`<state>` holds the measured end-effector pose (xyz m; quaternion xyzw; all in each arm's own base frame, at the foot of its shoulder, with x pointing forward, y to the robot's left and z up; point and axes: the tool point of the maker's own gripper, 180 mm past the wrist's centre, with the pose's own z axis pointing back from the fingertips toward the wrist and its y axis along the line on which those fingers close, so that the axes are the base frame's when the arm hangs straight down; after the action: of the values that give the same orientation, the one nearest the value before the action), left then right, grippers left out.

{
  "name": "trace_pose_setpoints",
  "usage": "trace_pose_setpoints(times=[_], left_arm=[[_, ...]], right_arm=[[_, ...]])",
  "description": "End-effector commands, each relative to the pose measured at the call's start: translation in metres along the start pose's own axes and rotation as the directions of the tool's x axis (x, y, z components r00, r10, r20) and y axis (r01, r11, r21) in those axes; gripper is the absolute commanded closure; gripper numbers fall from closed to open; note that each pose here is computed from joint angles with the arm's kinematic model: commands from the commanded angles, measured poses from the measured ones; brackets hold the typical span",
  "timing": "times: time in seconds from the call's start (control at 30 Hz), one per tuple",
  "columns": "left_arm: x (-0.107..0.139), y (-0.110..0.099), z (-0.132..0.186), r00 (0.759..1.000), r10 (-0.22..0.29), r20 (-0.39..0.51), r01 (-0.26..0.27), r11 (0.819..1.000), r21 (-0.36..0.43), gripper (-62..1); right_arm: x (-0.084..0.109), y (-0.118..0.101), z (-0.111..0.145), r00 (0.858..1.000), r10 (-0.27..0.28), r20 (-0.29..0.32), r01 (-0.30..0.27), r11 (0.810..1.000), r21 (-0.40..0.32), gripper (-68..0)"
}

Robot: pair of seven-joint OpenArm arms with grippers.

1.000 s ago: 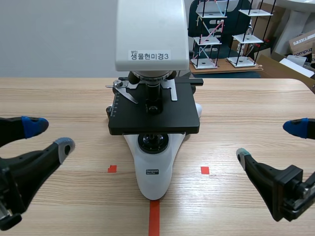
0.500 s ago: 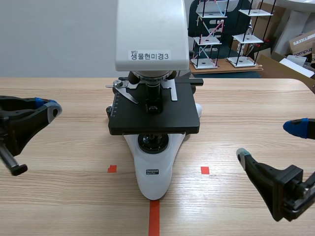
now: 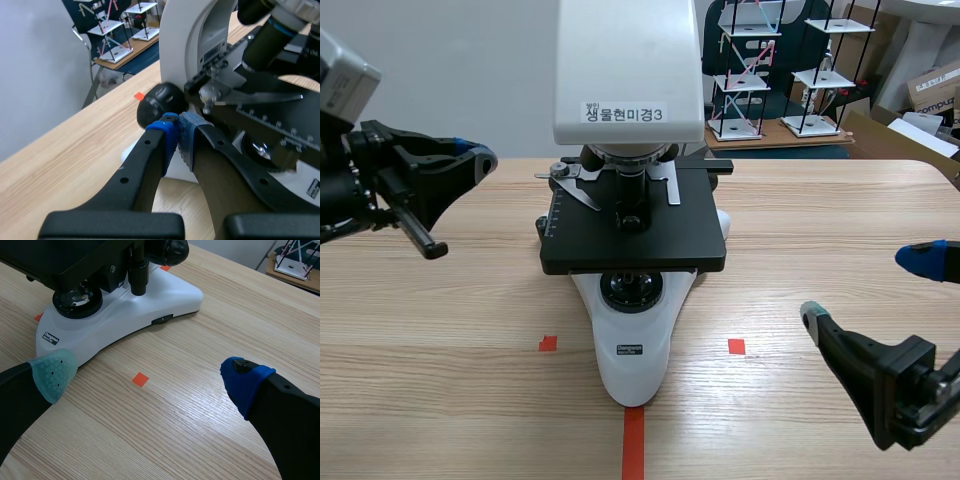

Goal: Point at the stage clip

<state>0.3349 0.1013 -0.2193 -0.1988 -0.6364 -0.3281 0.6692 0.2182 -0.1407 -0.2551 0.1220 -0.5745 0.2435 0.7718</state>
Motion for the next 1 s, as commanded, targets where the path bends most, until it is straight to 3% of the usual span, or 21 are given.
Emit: trace_pose_setpoints(times=[0.0, 0.33, 0.97], left_arm=[[0.009, -0.001, -0.007, 1.0, 0.0, 0.026, 0.0, 1.0, -0.007, -2.9], [0.014, -0.008, -0.03, 0.999, 0.0, 0.043, 0.003, 0.999, -0.053, -2.9], [0.013, -0.009, -0.032, 0.999, 0.002, 0.042, 0.0, 0.998, -0.055, -2.9]], right_arm=[[0.009, 0.0, -0.001, 0.999, 0.001, 0.034, 0.0, 1.0, -0.001, -63.8], [0.009, 0.0, -0.001, 0.999, 0.001, 0.034, 0.0, 1.0, -0.001, -63.8], [0.009, 0.0, -0.001, 0.999, 0.001, 0.034, 0.0, 1.0, -0.001, -63.8]])
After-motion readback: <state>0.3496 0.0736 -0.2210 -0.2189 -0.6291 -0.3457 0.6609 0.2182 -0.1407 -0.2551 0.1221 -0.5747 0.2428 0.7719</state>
